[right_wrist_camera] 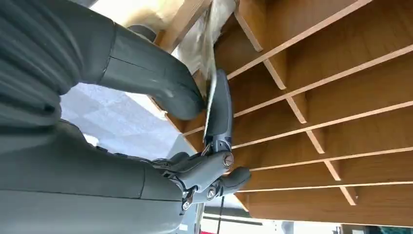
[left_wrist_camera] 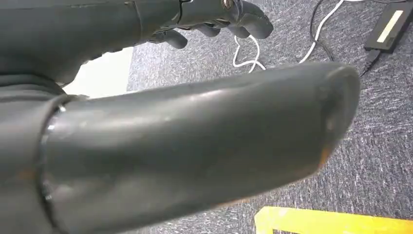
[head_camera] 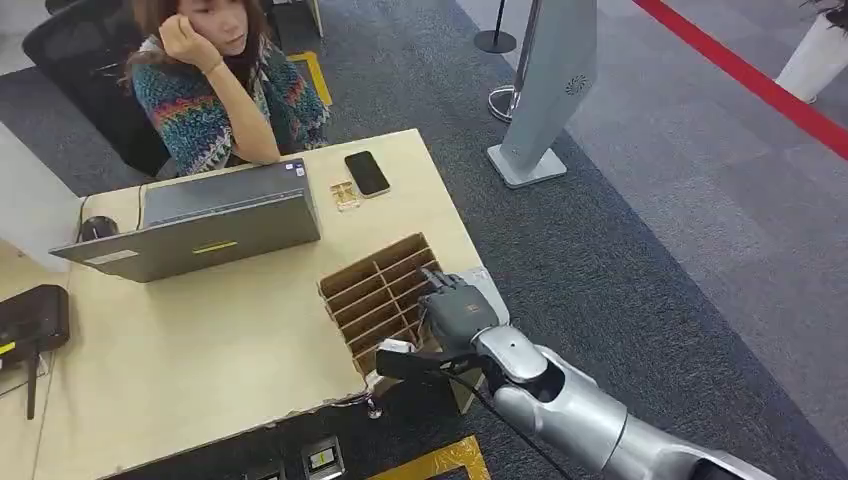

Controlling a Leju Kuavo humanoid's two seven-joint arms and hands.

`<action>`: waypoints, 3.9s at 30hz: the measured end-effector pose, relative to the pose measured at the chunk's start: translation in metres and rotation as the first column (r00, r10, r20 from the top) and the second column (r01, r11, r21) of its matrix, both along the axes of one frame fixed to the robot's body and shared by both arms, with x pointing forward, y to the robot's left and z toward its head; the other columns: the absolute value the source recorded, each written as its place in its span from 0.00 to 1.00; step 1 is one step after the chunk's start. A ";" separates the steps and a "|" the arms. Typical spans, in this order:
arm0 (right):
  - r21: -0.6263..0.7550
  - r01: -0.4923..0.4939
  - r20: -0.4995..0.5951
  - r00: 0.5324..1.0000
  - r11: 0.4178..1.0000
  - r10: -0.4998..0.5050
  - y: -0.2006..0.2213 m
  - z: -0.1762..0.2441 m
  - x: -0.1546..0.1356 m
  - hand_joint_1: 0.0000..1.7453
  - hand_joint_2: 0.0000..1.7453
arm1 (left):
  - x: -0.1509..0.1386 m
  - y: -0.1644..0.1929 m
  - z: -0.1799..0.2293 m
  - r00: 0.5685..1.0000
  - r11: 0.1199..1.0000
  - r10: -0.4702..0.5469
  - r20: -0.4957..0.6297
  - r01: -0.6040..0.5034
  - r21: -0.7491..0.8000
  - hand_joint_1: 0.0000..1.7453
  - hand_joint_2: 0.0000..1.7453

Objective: Pass the card to the sensor for recognition and then transmit it.

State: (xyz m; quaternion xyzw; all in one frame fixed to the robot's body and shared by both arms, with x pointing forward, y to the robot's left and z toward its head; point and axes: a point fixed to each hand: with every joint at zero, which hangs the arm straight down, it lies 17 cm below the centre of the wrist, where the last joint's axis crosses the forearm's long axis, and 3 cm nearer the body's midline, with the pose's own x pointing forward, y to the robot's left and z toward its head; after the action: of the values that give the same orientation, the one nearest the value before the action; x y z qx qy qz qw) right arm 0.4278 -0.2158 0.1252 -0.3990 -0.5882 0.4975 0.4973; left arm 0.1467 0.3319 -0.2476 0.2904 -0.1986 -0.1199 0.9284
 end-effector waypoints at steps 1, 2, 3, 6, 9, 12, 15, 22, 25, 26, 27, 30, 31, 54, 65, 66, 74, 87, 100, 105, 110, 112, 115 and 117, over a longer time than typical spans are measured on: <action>0.004 0.003 0.002 1.000 1.000 -0.003 0.000 0.000 -0.001 0.91 1.00 | 0.000 0.000 0.000 1.000 1.000 0.000 0.000 0.000 0.000 0.00 0.00; 0.007 0.005 0.003 1.000 1.000 -0.005 -0.001 -0.001 -0.001 0.88 1.00 | 0.000 0.000 0.000 1.000 1.000 0.000 -0.001 0.000 -0.001 0.00 0.00; 0.013 0.009 0.005 1.000 1.000 -0.009 -0.001 -0.001 -0.002 0.90 1.00 | 0.000 0.000 0.000 1.000 1.000 0.001 -0.003 -0.001 -0.001 0.00 0.00; 0.023 0.022 0.003 1.000 0.999 -0.022 -0.003 -0.004 -0.005 0.92 1.00 | -0.001 -0.001 -0.001 1.000 1.000 0.000 -0.008 0.000 -0.002 0.00 0.00; 0.030 0.031 0.003 0.999 0.999 -0.032 -0.005 -0.006 -0.007 0.93 1.00 | -0.001 -0.001 -0.001 1.000 1.000 -0.004 -0.009 0.004 -0.001 0.00 0.00; 0.033 0.038 0.005 0.999 0.999 -0.038 -0.006 -0.006 -0.007 0.95 1.00 | -0.001 -0.001 -0.001 1.000 1.000 -0.006 -0.008 0.006 -0.001 0.00 0.00; 0.031 0.049 0.010 0.999 0.998 -0.049 -0.009 -0.005 -0.006 0.99 1.00 | 0.000 -0.001 -0.001 1.000 1.000 -0.010 -0.008 0.010 0.000 0.00 0.00; 0.024 0.061 0.071 0.995 0.998 -0.063 -0.015 0.015 -0.001 1.00 1.00 | 0.003 -0.003 0.000 1.000 1.000 -0.031 -0.004 0.031 0.002 0.00 0.00; 0.018 0.053 0.125 0.991 0.998 -0.055 -0.015 0.038 0.007 1.00 1.00 | 0.007 -0.004 0.001 0.999 0.999 -0.042 0.002 0.042 0.003 0.00 0.00; 0.019 0.050 0.140 0.989 0.999 -0.052 -0.015 0.046 0.010 1.00 1.00 | 0.009 -0.005 0.002 0.999 0.999 -0.047 0.004 0.047 0.003 0.00 0.00; 0.021 0.048 0.155 0.987 0.999 -0.051 -0.015 0.054 0.014 1.00 1.00 | 0.011 -0.005 0.002 0.999 0.999 -0.050 0.007 0.050 0.004 0.00 0.00; 0.025 0.045 0.202 0.978 0.999 -0.049 -0.017 0.079 0.023 1.00 1.00 | 0.015 -0.006 0.003 0.998 0.998 -0.059 0.014 0.059 0.004 0.00 0.00; 0.027 0.042 0.219 0.975 0.999 -0.047 -0.017 0.087 0.026 1.00 1.00 | 0.017 -0.007 0.003 0.998 0.998 -0.066 0.015 0.066 0.004 0.00 0.00; -0.025 -0.061 0.414 0.908 0.998 0.066 0.008 0.265 0.117 1.00 1.00 | 0.064 -0.028 0.015 0.985 0.986 -0.167 0.041 0.167 0.000 0.00 0.00; -0.034 -0.067 0.396 0.915 0.997 0.075 0.039 0.302 0.183 1.00 1.00 | 0.066 -0.031 0.016 0.982 0.983 -0.184 0.039 0.184 0.004 0.00 0.00; -0.026 -0.063 0.387 0.920 0.998 0.068 0.041 0.300 0.187 1.00 1.00 | 0.066 -0.031 0.015 0.982 0.983 -0.185 0.038 0.185 0.004 0.00 0.00; -0.030 -0.031 0.308 0.951 0.999 0.039 0.048 0.267 0.212 1.00 1.00 | 0.065 -0.031 0.015 0.982 0.983 -0.183 0.038 0.183 0.006 0.00 0.00; -0.050 0.028 0.234 0.972 0.998 -0.015 0.033 0.225 0.226 0.00 1.00 | 0.060 -0.029 0.013 0.985 0.985 -0.171 0.029 0.171 0.003 0.00 0.00; 0.000 0.271 0.542 0.809 0.963 -0.228 -0.058 0.324 0.212 0.00 0.00 | 0.051 -0.025 0.013 0.988 0.989 -0.149 0.047 0.149 0.013 0.00 0.00; 0.158 0.327 0.716 0.611 0.932 -0.336 -0.122 0.393 0.168 0.00 1.00 | 0.047 -0.022 0.013 0.980 0.983 -0.183 0.073 0.181 0.026 0.00 0.00; 0.316 0.360 0.804 0.389 0.878 -0.449 -0.216 0.413 0.095 0.00 1.00 | 0.029 -0.017 0.009 0.976 0.977 -0.209 0.054 0.206 0.046 0.00 0.00; 0.340 0.381 0.813 0.341 0.860 -0.472 -0.249 0.403 0.069 0.00 1.00 | 0.024 -0.014 0.008 0.978 0.978 -0.205 0.048 0.203 0.052 0.00 0.00; 0.336 0.411 0.824 0.308 0.848 -0.475 -0.284 0.392 0.036 0.00 1.00 | 0.020 -0.011 0.008 0.980 0.980 -0.193 0.045 0.190 0.057 0.00 0.00; 0.325 0.409 0.836 0.297 0.853 -0.461 -0.298 0.386 0.017 0.00 1.00 | 0.019 -0.010 0.008 0.981 0.980 -0.190 0.045 0.187 0.063 0.00 0.00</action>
State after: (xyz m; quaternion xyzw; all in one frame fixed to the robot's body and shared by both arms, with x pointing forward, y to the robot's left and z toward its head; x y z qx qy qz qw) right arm 0.4444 -0.5141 0.5114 -0.7302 -0.6404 0.0410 0.2344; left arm 0.1660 0.3223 -0.2393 0.3004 -0.2451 -0.2058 0.8985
